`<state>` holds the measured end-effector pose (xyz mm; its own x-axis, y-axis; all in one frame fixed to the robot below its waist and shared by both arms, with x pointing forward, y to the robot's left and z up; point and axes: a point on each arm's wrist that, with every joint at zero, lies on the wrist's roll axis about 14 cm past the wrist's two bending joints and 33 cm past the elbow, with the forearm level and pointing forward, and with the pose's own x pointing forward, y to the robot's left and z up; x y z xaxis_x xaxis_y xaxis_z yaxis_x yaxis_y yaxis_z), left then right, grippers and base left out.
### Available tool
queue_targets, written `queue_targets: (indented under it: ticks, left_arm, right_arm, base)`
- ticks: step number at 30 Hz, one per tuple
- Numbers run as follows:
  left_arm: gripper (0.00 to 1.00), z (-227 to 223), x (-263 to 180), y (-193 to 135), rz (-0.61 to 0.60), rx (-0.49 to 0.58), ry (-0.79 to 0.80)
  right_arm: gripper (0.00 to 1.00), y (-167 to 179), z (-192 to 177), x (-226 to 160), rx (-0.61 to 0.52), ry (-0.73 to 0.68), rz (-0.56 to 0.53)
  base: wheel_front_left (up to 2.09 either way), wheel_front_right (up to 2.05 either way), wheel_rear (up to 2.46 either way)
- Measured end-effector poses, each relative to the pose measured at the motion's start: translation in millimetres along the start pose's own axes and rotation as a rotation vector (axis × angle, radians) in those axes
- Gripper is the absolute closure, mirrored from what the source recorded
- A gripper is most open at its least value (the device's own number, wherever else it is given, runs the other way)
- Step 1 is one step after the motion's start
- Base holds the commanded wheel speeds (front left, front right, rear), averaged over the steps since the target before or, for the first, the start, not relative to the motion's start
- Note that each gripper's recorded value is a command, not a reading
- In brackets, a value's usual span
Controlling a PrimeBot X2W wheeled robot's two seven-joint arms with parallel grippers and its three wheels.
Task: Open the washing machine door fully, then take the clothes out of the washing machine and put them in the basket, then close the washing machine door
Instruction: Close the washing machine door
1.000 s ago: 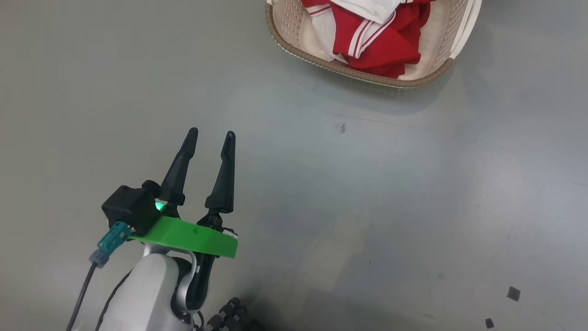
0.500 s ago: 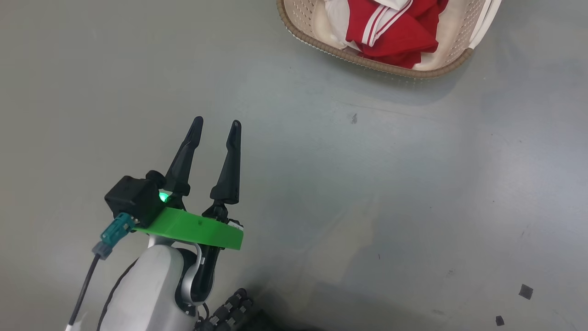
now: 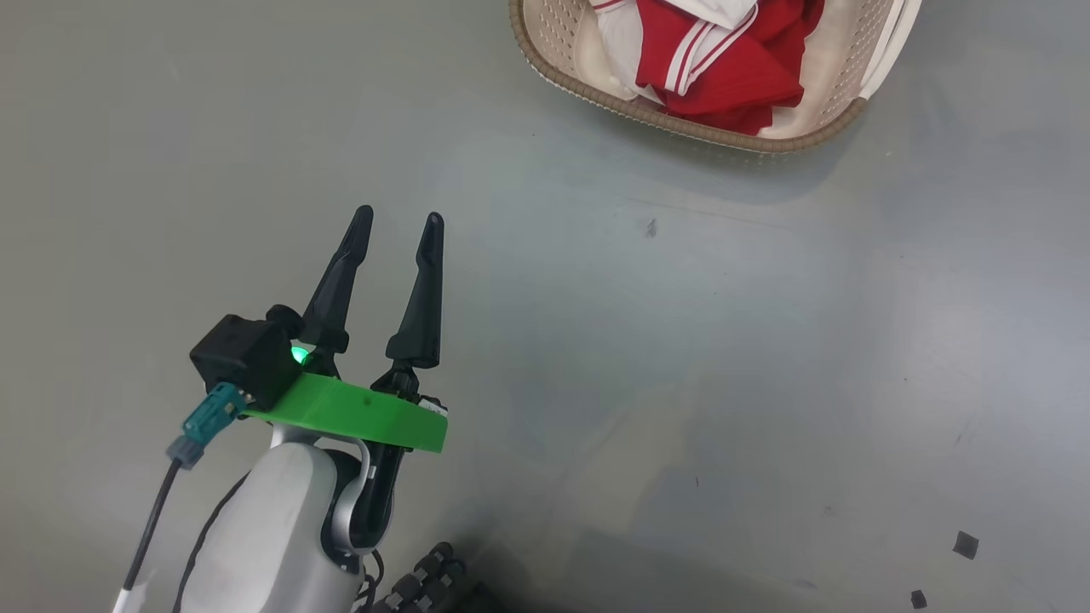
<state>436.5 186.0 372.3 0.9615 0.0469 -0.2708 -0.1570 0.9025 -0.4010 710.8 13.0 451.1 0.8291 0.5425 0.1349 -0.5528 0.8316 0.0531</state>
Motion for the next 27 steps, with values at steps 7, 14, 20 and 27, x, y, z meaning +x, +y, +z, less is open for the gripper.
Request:
queue_targets:
  ticks: [7,14,20,27]
  left_arm:
    - [0.0,14,-3,-6,-0.018,0.02,-0.033]
    - [0.0,31,-8,-22,-0.073,0.06,-0.078]
    - [0.0,50,-11,-26,-0.081,0.091,-0.131]
    - [0.0,61,-22,-35,-0.109,0.08,-0.167]
  right_arm:
    - [1.0,24,-23,-29,0.075,0.089,-0.004]
    - [1.0,36,-12,-58,0.091,0.127,-0.01]
    - [1.0,29,-4,-96,0.071,0.166,-0.052]
    - [1.0,28,30,-133,0.098,0.123,-0.112]
  base:
    - [0.0,0.0,0.0]
    - [0.0,0.0,0.0]
    - [0.0,0.0,0.0]
    - [0.0,0.0,0.0]
